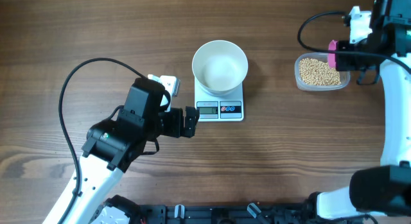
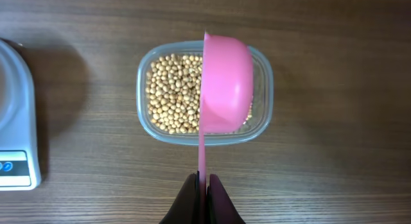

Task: Scoop item into bowl and weigh 150g on scale
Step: 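Lower the pink scoop into the soybeans with the right gripper and scoop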

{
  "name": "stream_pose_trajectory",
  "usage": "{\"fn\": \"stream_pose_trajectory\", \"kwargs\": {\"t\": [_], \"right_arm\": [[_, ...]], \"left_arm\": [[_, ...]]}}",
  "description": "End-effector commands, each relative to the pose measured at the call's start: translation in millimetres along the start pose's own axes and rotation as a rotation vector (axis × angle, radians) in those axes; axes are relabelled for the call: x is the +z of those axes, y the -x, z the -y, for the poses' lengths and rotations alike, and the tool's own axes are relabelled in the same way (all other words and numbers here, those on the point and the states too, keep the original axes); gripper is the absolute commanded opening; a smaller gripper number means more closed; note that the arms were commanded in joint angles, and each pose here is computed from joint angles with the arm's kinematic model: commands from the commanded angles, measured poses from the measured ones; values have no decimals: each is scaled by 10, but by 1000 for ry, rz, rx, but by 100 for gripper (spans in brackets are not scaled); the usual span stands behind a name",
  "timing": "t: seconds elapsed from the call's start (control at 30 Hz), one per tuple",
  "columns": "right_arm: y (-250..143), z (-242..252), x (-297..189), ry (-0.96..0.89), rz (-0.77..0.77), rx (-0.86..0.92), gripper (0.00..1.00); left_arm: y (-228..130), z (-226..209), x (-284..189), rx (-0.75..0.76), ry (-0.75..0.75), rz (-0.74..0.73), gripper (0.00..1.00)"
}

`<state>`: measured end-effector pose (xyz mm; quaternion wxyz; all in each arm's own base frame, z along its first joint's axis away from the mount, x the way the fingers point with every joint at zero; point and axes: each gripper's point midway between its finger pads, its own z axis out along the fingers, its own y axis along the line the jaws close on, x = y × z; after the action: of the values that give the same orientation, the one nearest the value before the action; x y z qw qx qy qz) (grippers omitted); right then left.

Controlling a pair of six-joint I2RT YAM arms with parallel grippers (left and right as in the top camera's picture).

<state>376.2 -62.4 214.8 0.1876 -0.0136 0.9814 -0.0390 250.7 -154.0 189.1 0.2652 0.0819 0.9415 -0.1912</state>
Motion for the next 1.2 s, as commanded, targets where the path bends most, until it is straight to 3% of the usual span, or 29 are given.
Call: {"fn": "stream_pose_trajectory", "kwargs": {"t": [0.0, 0.47, 0.87, 1.17], "right_arm": [[-26, 83, 180, -36, -50, -19, 4], [-198, 72, 804, -13, -205, -18, 4], [-231, -310, 877, 239, -181, 25, 4], [-295, -48, 824, 422, -128, 190, 4]], "left_arm": [[-21, -25, 25, -3, 14, -4, 100], [-21, -26, 25, -3, 14, -4, 100], [-21, -25, 25, -3, 14, -4, 100], [-21, -25, 25, -3, 14, -4, 100]]}}
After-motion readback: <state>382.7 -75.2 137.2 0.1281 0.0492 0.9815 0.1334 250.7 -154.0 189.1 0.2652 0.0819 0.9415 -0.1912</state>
